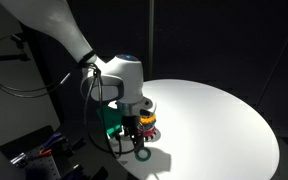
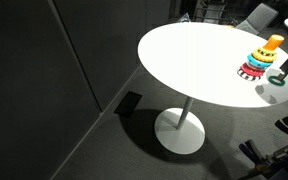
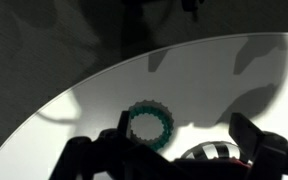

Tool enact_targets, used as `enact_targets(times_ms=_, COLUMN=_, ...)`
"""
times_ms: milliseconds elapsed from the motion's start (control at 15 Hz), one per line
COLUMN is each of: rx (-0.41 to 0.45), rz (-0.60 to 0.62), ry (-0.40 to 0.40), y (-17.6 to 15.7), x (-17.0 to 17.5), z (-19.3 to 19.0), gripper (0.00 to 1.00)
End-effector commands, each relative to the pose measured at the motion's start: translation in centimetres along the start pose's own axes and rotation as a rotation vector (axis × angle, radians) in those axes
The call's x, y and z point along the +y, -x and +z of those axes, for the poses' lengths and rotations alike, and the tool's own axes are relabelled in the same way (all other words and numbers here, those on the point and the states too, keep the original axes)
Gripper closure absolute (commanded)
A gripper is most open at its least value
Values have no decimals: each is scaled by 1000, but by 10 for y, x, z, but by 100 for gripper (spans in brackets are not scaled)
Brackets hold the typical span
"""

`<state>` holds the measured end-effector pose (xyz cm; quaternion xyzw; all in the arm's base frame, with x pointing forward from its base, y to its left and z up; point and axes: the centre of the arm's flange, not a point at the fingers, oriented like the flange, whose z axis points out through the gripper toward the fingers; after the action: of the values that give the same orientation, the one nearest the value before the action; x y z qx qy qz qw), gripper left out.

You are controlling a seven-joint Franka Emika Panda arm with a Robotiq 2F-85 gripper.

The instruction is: Pick up the lime green ring and put it on the ring holder

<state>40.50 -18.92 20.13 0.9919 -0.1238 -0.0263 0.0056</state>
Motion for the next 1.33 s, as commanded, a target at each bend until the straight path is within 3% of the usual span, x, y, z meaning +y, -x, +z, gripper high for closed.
enact_targets(times_ms=0, rx=0, rz=-1, ry=0, y=0, x=0, z=0, gripper=0)
enact_targets(times_ms=1267, rx=76, rz=-36, ry=12, y=-35, x=3, z=23, gripper=0)
